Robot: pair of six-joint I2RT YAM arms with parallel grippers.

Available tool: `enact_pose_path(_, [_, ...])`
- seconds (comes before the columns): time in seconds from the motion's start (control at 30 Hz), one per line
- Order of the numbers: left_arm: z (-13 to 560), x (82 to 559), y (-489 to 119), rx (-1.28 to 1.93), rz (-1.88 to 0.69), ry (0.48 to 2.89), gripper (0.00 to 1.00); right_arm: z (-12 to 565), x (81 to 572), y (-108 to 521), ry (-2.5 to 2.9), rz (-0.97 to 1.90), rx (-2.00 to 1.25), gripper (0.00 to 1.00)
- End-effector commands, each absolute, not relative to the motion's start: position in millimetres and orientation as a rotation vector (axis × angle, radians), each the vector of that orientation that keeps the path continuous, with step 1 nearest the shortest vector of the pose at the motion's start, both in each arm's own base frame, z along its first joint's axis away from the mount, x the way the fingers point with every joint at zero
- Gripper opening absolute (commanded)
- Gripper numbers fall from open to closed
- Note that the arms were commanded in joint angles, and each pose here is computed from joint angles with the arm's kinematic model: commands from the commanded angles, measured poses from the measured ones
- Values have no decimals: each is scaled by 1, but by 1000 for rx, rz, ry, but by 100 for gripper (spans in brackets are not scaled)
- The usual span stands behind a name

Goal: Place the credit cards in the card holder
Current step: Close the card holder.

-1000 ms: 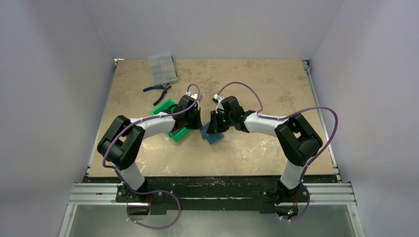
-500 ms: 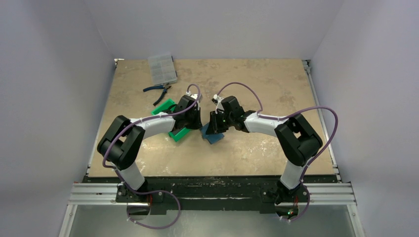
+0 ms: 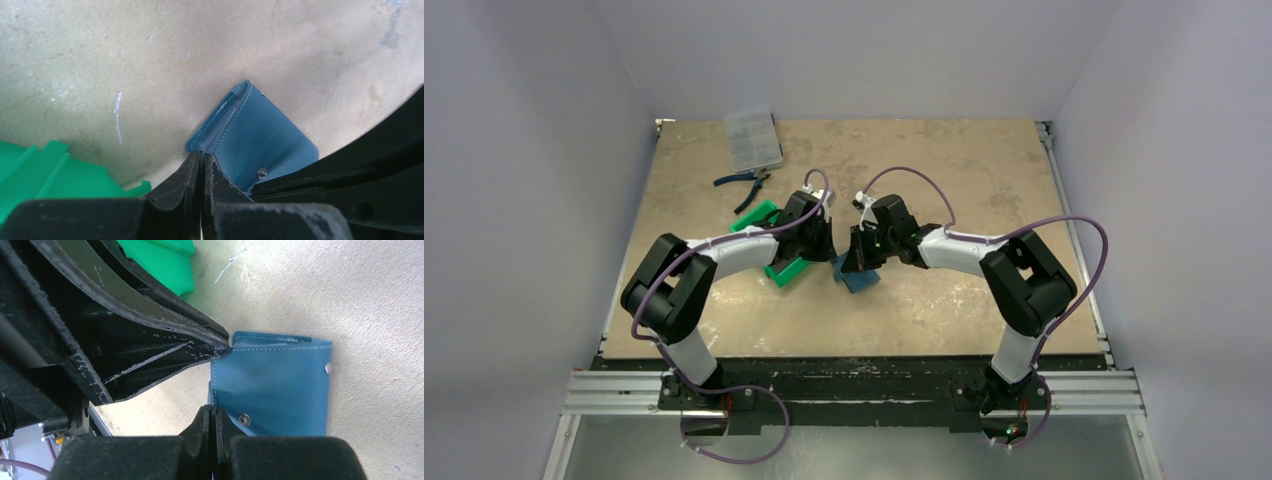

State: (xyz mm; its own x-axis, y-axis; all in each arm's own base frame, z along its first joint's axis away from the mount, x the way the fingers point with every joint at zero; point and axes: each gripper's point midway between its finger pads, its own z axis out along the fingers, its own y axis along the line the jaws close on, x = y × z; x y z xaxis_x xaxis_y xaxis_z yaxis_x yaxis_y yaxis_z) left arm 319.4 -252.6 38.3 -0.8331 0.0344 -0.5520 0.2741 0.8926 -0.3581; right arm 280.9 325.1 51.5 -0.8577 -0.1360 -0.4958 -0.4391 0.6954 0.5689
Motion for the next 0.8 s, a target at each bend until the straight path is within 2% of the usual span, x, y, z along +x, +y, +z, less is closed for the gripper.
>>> enact_pose_path(0.0, [85,329,-283,253,-788,2407,0,68,293,328,2407,975,-464,0])
enact_pose_path(0.23, [98,332,-302,244,-918,2377,0,74,290,330,2392,1010,-441,0])
enact_pose_path(0.6, [52,314,-310,236,-1022,2469,0,81,283,324,2375,1029,-392,0])
enact_pose_path(0.77, [31,309,-302,249,-965,2519,0,84,284,324,2367,1034,-378,0])
